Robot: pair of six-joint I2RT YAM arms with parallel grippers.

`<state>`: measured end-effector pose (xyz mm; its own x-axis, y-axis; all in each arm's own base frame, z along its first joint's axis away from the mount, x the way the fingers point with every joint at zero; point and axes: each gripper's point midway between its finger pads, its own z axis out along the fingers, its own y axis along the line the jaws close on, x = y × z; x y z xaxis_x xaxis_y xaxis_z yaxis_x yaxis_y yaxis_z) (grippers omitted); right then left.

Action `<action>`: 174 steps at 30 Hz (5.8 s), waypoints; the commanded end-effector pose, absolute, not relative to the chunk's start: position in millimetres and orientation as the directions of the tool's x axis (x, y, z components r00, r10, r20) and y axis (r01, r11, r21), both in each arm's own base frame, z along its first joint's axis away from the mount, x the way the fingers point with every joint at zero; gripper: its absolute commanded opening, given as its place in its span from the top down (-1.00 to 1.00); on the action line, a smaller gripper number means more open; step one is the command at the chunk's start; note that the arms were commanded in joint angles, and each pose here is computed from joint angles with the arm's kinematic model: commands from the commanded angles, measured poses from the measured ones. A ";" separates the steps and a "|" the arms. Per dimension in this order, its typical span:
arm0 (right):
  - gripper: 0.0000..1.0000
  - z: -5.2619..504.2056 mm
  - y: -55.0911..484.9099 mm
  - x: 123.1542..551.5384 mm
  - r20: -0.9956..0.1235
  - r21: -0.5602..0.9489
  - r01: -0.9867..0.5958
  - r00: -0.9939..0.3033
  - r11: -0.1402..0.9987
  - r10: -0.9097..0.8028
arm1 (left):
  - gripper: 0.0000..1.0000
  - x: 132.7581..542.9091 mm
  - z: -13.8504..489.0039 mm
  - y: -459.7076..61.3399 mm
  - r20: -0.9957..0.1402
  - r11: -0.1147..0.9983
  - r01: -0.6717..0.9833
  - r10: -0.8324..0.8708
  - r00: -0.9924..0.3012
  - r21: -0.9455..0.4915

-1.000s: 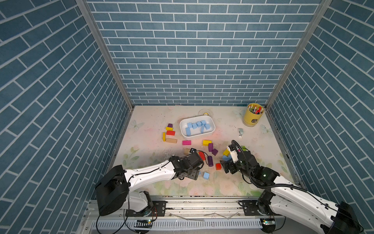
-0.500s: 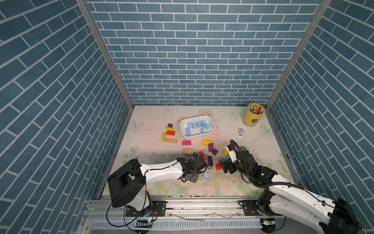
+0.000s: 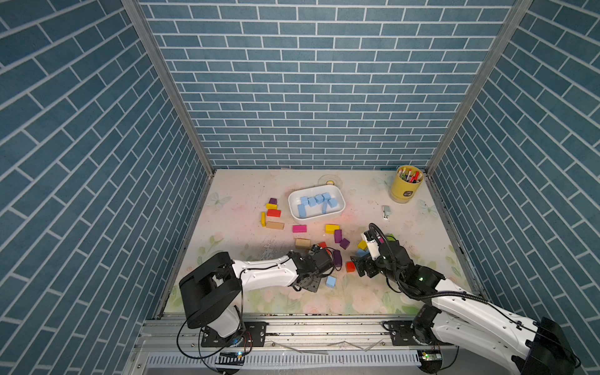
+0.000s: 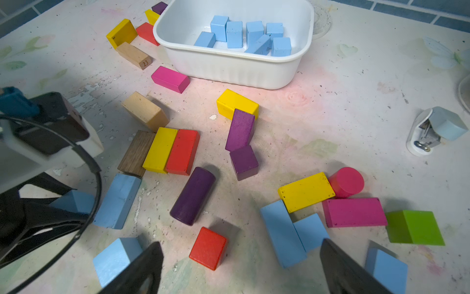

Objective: Pick out the blue building blocks
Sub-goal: Pick up the building block from the center of the board, then place the building block in the storage box, then pick up the building block from the center of the board.

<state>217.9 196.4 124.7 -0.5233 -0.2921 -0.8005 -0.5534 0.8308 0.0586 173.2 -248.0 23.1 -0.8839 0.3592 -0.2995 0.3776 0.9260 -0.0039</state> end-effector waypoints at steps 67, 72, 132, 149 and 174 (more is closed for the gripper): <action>-0.92 143.9 181.6 213.7 -0.833 0.071 -0.516 -0.501 0.854 -0.233 | 0.50 456.8 79.0 -331.8 -0.472 0.970 0.188 0.095 -0.876 -0.154; -0.92 143.8 180.8 213.0 -0.831 0.075 -0.513 -0.506 0.855 -0.230 | 0.44 461.8 66.0 -339.8 -0.446 0.968 0.192 0.101 -0.889 -0.164; -0.98 140.5 258.5 185.4 -0.841 0.103 -0.849 -0.352 0.518 -0.411 | -0.99 262.2 239.2 -222.5 -0.740 0.819 0.467 0.081 -0.668 -0.333; -0.91 94.0 277.0 138.1 -0.765 -0.006 -0.987 -0.099 0.161 -0.636 | -0.99 199.1 236.3 -207.6 -0.680 0.684 0.695 0.403 -0.612 -0.220; 0.03 37.7 314.8 143.8 -0.632 -0.001 -0.988 -0.117 0.152 -0.766 | -0.99 191.4 224.8 -200.9 -0.709 0.639 0.756 0.469 -0.527 -0.140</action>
<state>138.2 301.8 30.5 -0.1561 -0.7801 -0.6058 -0.9845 0.1727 0.0313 193.0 -204.8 230.2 -0.5271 0.4531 -0.7189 0.7562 0.6360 -0.1537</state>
